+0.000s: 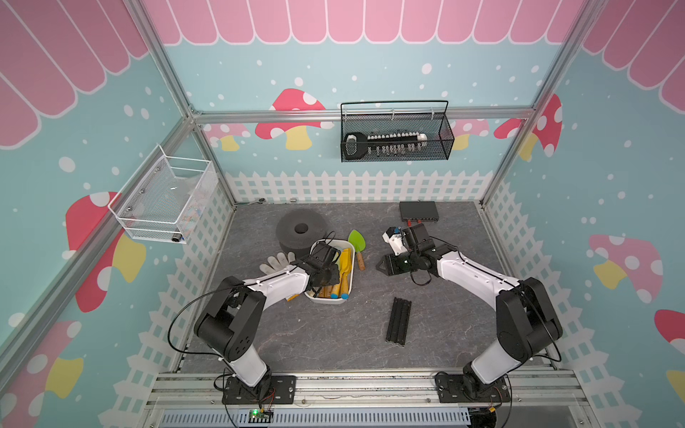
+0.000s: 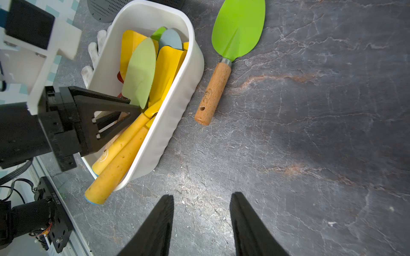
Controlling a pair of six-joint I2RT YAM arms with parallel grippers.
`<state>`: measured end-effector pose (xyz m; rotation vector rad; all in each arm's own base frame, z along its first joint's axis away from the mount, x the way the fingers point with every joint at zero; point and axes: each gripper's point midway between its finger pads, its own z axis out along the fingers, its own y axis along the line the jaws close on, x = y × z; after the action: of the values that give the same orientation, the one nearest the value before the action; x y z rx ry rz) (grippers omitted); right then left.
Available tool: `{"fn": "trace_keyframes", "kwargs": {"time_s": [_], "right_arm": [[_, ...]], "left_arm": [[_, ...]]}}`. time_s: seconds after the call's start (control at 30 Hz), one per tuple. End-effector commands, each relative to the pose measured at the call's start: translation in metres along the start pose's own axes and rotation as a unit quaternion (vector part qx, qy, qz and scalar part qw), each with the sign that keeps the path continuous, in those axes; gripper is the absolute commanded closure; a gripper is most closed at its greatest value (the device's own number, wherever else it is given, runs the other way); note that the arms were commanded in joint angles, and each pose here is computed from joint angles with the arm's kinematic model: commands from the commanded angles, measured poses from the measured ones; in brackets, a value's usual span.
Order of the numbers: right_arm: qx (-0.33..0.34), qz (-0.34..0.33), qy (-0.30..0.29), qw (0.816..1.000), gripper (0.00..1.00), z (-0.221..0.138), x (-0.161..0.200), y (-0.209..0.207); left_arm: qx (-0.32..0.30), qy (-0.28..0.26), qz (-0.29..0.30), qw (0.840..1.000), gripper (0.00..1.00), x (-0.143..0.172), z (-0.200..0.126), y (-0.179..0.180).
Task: Take the shovel out of the storage box
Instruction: Pick up the shovel from the storage box, then place the shovel at the center of the board.
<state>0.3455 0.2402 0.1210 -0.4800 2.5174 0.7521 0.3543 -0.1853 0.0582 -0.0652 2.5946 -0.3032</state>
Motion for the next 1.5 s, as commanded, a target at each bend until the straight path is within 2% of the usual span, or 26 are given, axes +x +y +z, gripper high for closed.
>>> {"fn": "trace_keyframes", "kwargs": {"time_s": [0.0, 0.33, 0.53, 0.77, 0.87, 1.03, 1.27, 1.47], "right_arm": [[-0.005, -0.008, -0.01, 1.0, 0.52, -0.005, -0.002, 0.001], [-0.015, -0.022, -0.056, 0.998, 0.49, -0.022, -0.012, 0.011], [-0.03, -0.039, -0.089, 0.995, 0.49, -0.037, -0.019, 0.022], [-0.068, -0.047, -0.129, 0.988, 0.48, -0.057, -0.025, 0.041], [-0.086, -0.05, -0.146, 0.984, 0.41, -0.066, -0.028, 0.05], [-0.113, -0.049, -0.169, 0.978, 0.4, -0.077, -0.03, 0.064], [-0.138, -0.023, -0.191, 0.972, 0.49, -0.086, -0.03, 0.081], [-0.142, -0.018, -0.203, 0.969, 0.49, -0.09, -0.03, 0.09]], "left_arm": [[0.017, -0.064, 0.006, 0.998, 0.9, -0.036, -0.03, -0.014], [0.044, -0.173, 0.028, 0.984, 0.92, -0.059, -0.091, -0.026], [0.103, -0.236, 0.057, 0.965, 0.96, -0.048, -0.118, -0.037], [0.195, -0.286, 0.1, 0.933, 0.96, -0.036, -0.151, -0.064], [0.23, -0.295, 0.126, 0.919, 0.97, -0.03, -0.159, -0.077], [0.257, -0.295, 0.154, 0.907, 0.99, -0.02, -0.16, -0.09], [0.265, -0.27, 0.192, 0.906, 1.0, -0.006, -0.148, -0.11], [0.262, -0.256, 0.204, 0.908, 1.0, 0.0, -0.14, -0.119]]}}
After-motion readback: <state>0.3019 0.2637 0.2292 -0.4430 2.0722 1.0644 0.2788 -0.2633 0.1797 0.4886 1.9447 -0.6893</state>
